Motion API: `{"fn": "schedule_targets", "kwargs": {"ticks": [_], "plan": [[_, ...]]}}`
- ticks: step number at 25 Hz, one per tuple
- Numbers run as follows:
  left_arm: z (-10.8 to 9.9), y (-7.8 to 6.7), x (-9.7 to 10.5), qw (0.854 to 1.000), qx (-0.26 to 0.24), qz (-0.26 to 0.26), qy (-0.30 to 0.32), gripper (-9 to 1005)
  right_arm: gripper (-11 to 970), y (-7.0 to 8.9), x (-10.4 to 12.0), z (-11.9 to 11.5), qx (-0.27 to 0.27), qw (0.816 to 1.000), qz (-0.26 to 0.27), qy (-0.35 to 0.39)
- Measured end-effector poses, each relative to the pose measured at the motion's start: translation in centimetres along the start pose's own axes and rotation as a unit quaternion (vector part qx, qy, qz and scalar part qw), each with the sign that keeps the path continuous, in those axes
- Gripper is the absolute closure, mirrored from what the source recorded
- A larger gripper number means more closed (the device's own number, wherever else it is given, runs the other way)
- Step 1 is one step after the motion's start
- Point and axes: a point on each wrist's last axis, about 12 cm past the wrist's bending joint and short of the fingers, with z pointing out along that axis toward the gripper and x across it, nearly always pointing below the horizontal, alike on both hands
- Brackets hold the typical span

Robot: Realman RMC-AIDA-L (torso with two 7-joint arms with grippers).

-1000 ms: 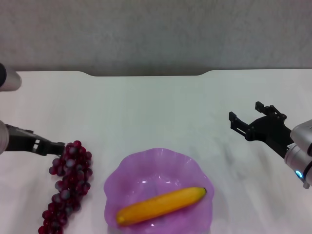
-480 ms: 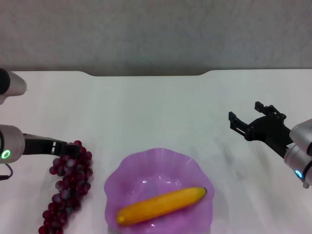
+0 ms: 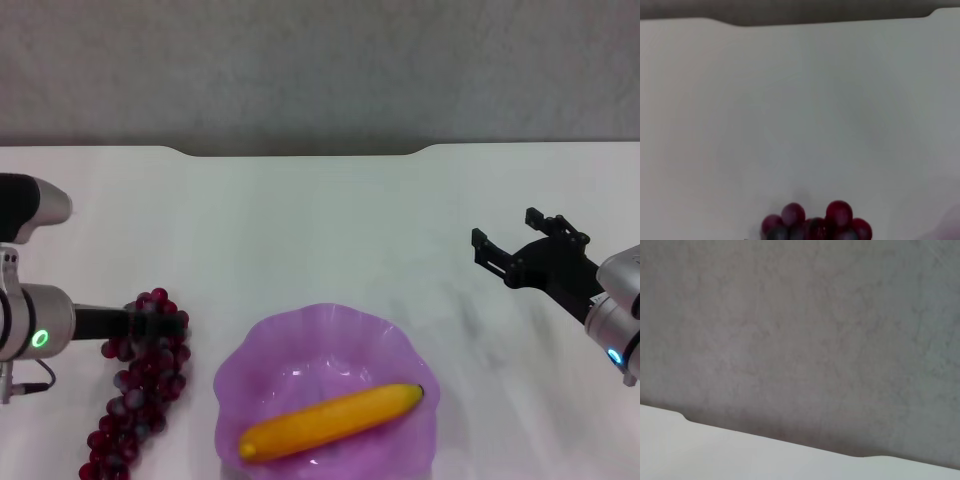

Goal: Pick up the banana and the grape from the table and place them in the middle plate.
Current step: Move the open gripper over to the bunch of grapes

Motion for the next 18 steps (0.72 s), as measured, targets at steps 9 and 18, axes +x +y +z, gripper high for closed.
{"fn": "schedule_targets", "kwargs": {"ticks": [9,18], "plan": [[1.1,0.3,0.4,1.0,-0.001,-0.011,0.01,109,98,-0.1,0.0,0.0,0.001,1.0,-0.001,0.001],[1.4,0.3,0.7,1.0,-0.002,-0.009,0.013,121,98,-0.1,0.0,0.0,0.001,1.0,-0.002,0.001]]}}
